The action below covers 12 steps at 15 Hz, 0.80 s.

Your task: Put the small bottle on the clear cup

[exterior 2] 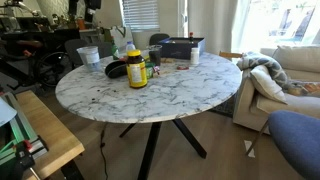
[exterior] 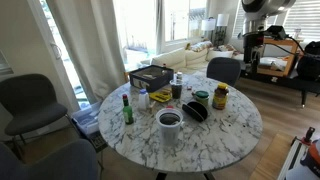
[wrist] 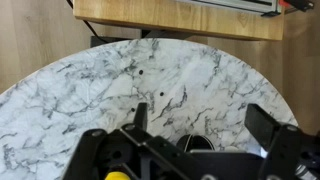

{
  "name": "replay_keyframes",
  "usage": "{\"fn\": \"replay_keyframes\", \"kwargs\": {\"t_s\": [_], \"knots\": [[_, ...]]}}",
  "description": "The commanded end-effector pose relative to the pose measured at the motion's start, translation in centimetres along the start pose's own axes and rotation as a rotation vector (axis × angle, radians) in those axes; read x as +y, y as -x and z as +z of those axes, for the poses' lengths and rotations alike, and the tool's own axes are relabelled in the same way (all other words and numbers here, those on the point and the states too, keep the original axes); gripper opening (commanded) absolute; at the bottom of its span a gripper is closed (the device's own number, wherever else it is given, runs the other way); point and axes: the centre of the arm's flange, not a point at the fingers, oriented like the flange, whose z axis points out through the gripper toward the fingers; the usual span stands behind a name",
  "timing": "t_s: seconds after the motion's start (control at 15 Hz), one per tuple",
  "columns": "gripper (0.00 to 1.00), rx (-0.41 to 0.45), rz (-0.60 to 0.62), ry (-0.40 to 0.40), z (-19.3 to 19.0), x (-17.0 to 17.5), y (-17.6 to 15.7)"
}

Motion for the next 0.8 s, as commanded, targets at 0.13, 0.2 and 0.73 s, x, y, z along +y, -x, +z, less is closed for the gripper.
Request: {"fn": "replay_keyframes", "kwargs": {"t_s": [0.13,0.2,0.73], "knots": [[1.0,0.033,-0.017,0.033,-0.1,-1.1,-1.5],[1.0,0.051,-0.024,0.072,-0.1,-2.0,-2.7],[1.0,0.085,-0.197,0.28,3.6,-11.2,-13.9]]}}
